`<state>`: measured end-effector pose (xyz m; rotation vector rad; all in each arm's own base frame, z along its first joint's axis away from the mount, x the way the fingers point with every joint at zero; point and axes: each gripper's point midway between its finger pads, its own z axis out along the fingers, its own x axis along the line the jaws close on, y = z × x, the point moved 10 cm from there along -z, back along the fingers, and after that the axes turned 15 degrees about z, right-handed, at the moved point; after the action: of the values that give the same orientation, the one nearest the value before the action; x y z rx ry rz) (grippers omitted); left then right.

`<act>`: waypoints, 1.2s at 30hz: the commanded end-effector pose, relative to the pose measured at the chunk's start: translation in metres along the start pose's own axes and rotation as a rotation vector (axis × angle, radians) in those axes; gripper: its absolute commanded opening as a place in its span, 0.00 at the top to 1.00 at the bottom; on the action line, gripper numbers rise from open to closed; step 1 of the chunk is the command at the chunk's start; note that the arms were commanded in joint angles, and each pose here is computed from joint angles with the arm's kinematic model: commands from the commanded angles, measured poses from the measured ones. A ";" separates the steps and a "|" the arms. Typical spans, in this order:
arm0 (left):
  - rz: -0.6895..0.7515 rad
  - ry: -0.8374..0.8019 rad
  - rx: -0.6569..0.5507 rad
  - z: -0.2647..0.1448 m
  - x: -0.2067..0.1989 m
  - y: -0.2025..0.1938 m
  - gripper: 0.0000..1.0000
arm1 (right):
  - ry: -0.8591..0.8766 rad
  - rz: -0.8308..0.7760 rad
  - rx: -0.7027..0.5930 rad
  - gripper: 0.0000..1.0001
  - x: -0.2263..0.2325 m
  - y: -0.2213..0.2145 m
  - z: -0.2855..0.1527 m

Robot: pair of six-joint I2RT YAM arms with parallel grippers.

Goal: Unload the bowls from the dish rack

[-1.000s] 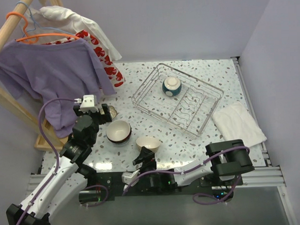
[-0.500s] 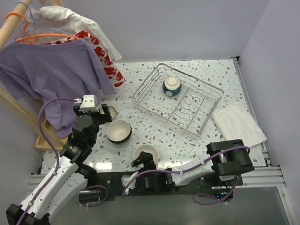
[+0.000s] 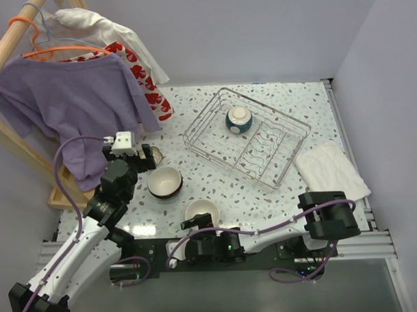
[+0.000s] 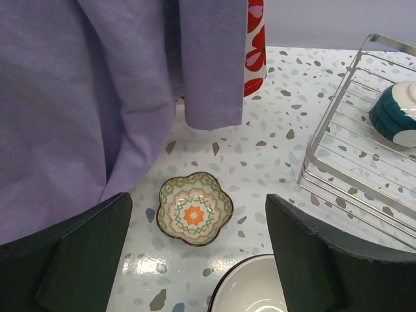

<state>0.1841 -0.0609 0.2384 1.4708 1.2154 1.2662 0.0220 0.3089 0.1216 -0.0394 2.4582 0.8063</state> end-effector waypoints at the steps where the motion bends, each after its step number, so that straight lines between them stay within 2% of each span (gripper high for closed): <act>1: -0.015 0.006 -0.032 0.001 0.001 0.006 0.11 | 0.022 0.126 -0.045 0.02 -0.024 0.018 -0.017; 11: -0.013 -0.005 -0.029 0.002 0.000 0.007 0.11 | 0.105 0.332 -0.057 0.03 -0.074 0.036 -0.049; 17: -0.017 -0.007 -0.038 0.000 0.001 0.008 0.11 | 0.063 0.577 -0.089 0.05 -0.120 0.031 -0.059; 23: -0.019 -0.022 -0.041 0.000 0.000 0.009 0.11 | -0.133 0.764 -0.067 0.05 -0.186 0.012 -0.069; 32: -0.023 -0.039 -0.059 -0.003 0.000 0.013 0.10 | -0.452 0.839 0.001 0.04 -0.281 -0.027 -0.071; 36: -0.026 -0.056 -0.060 -0.004 -0.001 0.012 0.10 | -0.496 0.861 0.045 0.03 -0.316 -0.040 -0.050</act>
<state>0.1822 -0.0636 0.2399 1.4788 1.1782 1.2307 0.2345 0.2082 0.2832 1.1517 2.0338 0.9731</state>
